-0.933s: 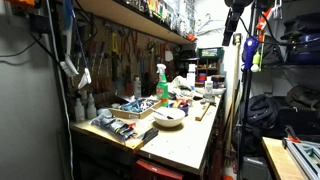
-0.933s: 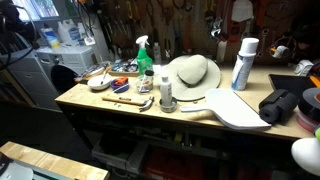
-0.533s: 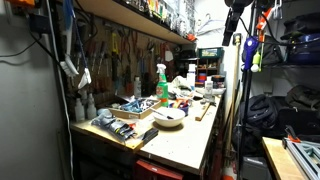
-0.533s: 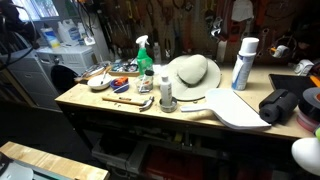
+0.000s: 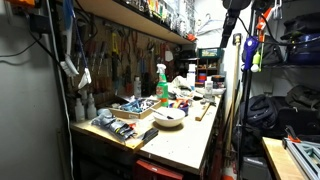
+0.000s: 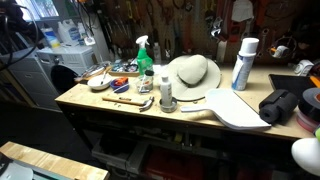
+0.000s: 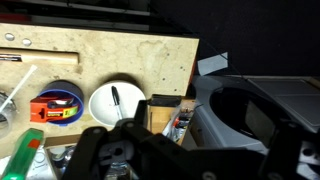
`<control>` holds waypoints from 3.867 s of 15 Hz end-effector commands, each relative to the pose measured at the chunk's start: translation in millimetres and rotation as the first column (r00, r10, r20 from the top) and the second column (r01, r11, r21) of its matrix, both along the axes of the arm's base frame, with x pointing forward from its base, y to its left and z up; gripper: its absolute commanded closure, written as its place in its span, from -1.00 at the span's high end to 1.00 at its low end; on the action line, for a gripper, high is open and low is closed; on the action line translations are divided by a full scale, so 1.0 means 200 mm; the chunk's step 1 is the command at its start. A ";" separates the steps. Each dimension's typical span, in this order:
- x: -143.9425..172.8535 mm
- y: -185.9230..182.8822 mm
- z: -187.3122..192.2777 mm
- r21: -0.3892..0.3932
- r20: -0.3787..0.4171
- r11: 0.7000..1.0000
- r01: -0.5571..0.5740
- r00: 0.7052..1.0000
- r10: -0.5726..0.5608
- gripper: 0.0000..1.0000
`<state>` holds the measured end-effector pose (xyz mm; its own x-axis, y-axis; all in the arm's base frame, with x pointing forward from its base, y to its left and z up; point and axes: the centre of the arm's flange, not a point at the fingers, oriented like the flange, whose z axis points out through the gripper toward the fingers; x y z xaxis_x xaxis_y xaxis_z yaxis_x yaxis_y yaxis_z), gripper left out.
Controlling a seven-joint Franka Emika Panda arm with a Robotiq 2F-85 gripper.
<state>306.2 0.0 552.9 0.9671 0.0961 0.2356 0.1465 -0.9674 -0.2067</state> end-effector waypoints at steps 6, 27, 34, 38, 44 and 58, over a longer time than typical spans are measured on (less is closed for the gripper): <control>0.49 -0.64 -0.32 -0.159 0.079 0.949 0.274 0.961 -0.264 1.00; 1.15 -1.07 -0.66 -0.468 0.311 0.854 0.226 0.947 -0.080 1.00; 1.21 -1.08 -0.86 -0.488 0.237 0.851 0.194 0.968 -0.085 1.00; 1.29 -1.13 -1.07 -0.494 0.189 0.851 0.177 0.977 -0.093 1.00; 1.43 -1.20 -1.14 -0.503 0.206 0.835 0.224 0.969 -0.136 0.36; 1.29 -1.20 -0.88 -0.468 0.175 0.860 0.203 0.975 -0.135 -0.94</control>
<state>593.9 -241.9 330.4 0.9418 0.0811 0.3263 -0.0367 -0.9398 0.3397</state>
